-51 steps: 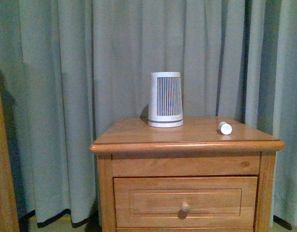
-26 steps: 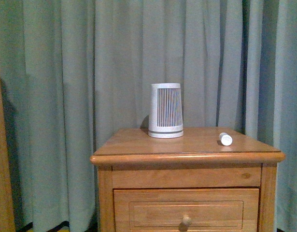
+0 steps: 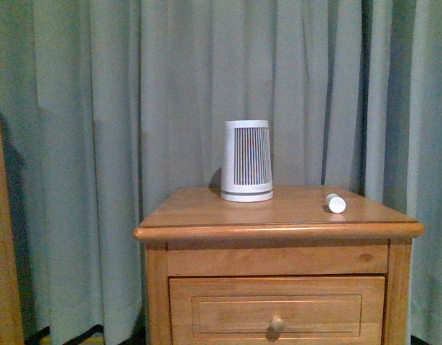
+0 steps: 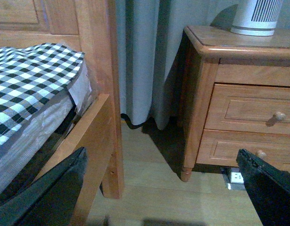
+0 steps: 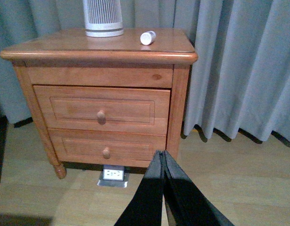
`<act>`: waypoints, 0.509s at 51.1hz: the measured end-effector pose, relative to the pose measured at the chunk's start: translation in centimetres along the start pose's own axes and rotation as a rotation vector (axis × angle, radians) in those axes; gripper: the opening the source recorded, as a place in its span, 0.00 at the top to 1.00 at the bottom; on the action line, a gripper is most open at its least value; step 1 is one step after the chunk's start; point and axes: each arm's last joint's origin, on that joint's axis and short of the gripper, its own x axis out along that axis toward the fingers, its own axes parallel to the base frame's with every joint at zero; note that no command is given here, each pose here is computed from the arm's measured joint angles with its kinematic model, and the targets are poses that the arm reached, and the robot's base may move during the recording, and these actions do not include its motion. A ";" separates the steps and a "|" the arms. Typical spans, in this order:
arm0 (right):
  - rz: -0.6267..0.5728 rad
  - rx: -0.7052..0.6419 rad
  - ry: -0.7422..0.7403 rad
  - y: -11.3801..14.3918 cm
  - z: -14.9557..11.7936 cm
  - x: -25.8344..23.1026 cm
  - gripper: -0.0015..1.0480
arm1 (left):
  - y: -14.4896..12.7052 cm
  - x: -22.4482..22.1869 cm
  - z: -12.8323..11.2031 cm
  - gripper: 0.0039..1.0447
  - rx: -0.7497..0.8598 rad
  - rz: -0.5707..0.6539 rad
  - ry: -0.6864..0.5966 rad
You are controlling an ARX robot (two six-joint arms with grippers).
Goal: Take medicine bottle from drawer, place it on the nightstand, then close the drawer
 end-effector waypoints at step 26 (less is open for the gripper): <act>-0.001 0.000 -0.011 0.0 -1.7 -0.1 0.97 | 0.0 0.0 0.0 0.06 0.000 0.000 0.000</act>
